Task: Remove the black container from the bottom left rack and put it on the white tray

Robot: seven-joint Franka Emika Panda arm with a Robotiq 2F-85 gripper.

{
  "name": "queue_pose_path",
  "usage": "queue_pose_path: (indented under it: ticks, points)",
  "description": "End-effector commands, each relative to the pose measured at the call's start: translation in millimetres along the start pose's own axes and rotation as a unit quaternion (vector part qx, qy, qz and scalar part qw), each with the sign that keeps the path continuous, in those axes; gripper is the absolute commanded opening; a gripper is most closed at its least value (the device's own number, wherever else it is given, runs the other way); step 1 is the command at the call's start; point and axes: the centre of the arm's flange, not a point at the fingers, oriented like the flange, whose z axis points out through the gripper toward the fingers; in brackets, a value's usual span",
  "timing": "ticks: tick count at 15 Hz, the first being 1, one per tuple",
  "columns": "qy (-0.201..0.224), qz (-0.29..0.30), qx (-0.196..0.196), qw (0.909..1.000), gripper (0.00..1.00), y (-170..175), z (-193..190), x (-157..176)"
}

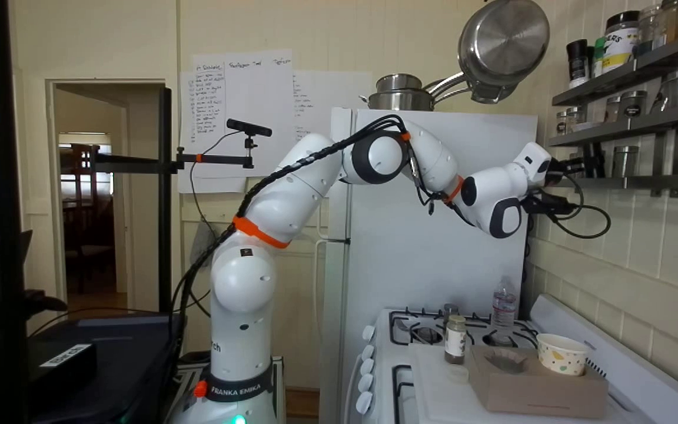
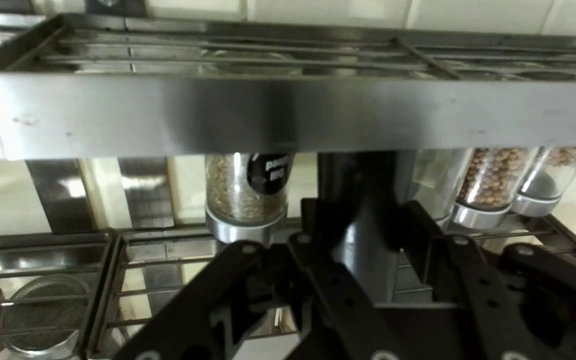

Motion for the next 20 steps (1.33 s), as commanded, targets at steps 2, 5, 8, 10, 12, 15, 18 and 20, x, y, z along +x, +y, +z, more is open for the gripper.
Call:
queue_pose_path:
  ticks: [2,5,8,10,12,15,18,20]
  points:
    - [0.022,-0.068,0.01,0.9974,0.19,-1.1,-11.8,-0.5]
    - [0.033,-0.109,0.022,0.9933,0.19,-3.9,-14.7,2.6]
    - [0.041,-0.134,0.025,0.9899,0.19,-3.8,-19.7,2.2]
    - [0.043,-0.148,0.023,0.9878,0.19,-0.8,-24.8,-1.3]
    - [0.044,-0.159,0.02,0.986,0.19,2.3,-30.8,-6.3]
    - [0.059,-0.171,0.015,0.9834,0.19,4.6,-38.4,-6.2]
    - [0.066,-0.178,0.015,0.9817,0.19,4.3,-46.5,-8.8]
    - [0.073,-0.181,0.013,0.9807,0.19,3.8,-51.3,-9.4]
